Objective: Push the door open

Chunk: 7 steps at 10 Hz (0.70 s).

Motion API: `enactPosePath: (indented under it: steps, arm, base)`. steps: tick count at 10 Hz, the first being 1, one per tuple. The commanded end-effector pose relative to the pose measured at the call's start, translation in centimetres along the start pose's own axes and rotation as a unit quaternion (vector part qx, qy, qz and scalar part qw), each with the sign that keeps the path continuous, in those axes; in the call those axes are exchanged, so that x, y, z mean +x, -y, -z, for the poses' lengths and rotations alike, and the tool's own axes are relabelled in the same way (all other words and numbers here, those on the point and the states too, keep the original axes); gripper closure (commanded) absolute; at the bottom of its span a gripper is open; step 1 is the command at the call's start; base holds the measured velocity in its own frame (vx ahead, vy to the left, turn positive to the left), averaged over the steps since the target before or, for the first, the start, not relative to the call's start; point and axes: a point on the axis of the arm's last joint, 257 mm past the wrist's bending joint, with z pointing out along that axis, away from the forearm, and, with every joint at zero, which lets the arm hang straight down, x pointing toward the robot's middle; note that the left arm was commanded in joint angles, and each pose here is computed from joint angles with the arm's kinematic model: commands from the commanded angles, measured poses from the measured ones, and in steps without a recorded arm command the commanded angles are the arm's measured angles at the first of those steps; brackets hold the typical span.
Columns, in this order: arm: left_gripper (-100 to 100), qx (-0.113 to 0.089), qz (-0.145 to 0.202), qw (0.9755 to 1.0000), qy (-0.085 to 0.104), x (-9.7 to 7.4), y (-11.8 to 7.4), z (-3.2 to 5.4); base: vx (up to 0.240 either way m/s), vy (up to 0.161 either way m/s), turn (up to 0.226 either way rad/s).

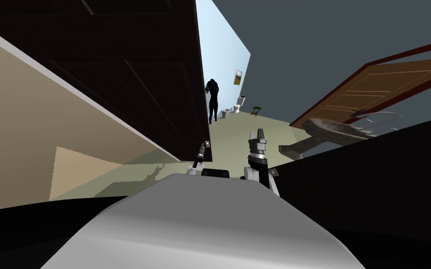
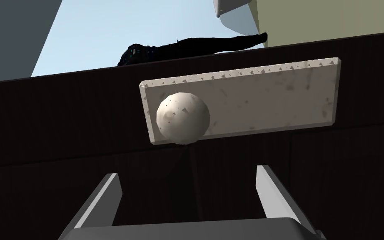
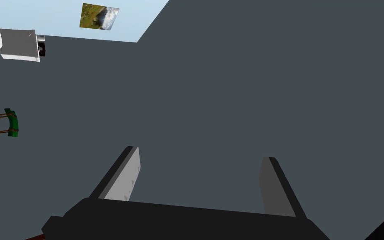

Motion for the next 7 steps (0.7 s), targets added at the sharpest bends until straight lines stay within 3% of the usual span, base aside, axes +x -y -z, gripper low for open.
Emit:
enactPosePath:
  steps: [1, 2, 3, 4, 7]
  arm:
    - [-100, 0.001, 0.008, 1.0, 0.001, 0.68, 0.12, -0.04]
    - [-100, 0.001, 0.017, 0.9999, 0.001, 1.45, 0.22, -0.06]
    - [-100, 0.001, 0.012, 0.9999, 0.001, 1.12, 0.18, -0.14]
    - [100, 0.001, 0.012, 0.9999, 0.001, 1.12, 0.18, -0.14]
    - [100, 0.001, 0.012, 0.9999, 0.001, 1.12, 0.18, -0.14]
  base:
    - [0.231, -0.046, -0.029]
    - [0.2, -0.051, -0.02]
    - [0.071, -0.018, 0.021]
    - [-0.015, 0.001, -0.016]
    - [-0.018, 0.005, -0.006]
